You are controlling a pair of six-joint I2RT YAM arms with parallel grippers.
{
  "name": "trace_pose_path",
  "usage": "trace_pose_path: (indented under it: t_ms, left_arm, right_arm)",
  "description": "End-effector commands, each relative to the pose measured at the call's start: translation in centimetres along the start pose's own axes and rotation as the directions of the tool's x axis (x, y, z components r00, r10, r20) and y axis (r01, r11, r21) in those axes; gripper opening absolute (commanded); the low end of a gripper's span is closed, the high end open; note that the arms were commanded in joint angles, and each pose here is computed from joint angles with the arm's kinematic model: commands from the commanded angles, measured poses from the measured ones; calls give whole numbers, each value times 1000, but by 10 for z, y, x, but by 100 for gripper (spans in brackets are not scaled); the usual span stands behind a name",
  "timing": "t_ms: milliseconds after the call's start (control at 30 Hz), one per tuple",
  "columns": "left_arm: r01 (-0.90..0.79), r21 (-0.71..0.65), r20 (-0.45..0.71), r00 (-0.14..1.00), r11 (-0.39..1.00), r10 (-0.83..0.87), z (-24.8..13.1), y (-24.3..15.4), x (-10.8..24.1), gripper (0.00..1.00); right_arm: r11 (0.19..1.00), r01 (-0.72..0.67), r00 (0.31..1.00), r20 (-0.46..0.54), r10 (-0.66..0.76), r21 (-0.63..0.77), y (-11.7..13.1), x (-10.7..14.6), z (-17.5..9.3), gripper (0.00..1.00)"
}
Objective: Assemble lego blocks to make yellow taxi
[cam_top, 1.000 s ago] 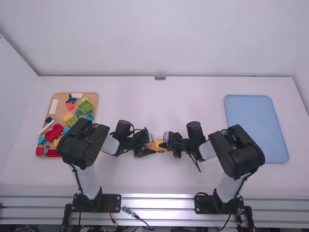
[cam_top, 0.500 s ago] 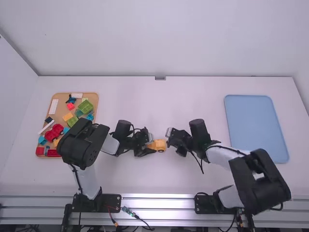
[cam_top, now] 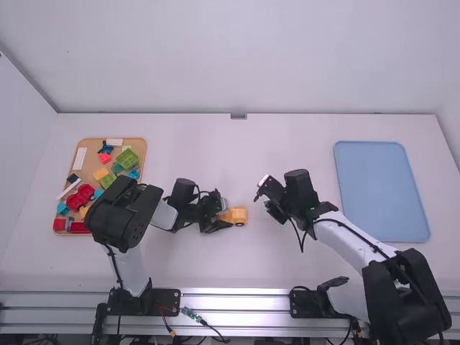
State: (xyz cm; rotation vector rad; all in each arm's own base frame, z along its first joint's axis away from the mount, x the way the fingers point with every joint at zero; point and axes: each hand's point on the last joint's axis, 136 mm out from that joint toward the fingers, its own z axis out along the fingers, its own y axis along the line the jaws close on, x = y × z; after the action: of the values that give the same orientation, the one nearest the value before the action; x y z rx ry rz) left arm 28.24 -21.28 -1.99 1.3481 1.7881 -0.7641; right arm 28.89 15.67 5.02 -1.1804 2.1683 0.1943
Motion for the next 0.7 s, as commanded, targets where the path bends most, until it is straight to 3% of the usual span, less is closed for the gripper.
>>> trace_pose_path:
  t_ms: [0, 67, 100, 533, 667]
  left_arm:
    - [75, -48, -125, 989, 996, -81, 1, -3, 33, 65]
    - [75, -50, -127, 989, 996, -81, 1, -2, 33, 70]
    - [75, -50, -127, 989, 996, -81, 1, -2, 33, 73]
    - [78, -48, -129, 988, 996, -84, 1, -3, 34, 99]
    - [83, -55, -131, 987, 995, -90, 0, -1, 35, 99]
  right_arm:
    - [997, -30, 999, -9, 31, 64, -14, -3, -3, 58]
    - [997, -39, 999, -6, 39, 66, -14, -3, -3, 78]
    - [997, -38, 999, -6, 38, 66, -14, -3, -3, 99]
    - [997, -37, 999, 0, 37, 68, -15, -5, -3, 99]
    - [997, -36, 999, 0, 36, 68, -15, -5, -3, 99]
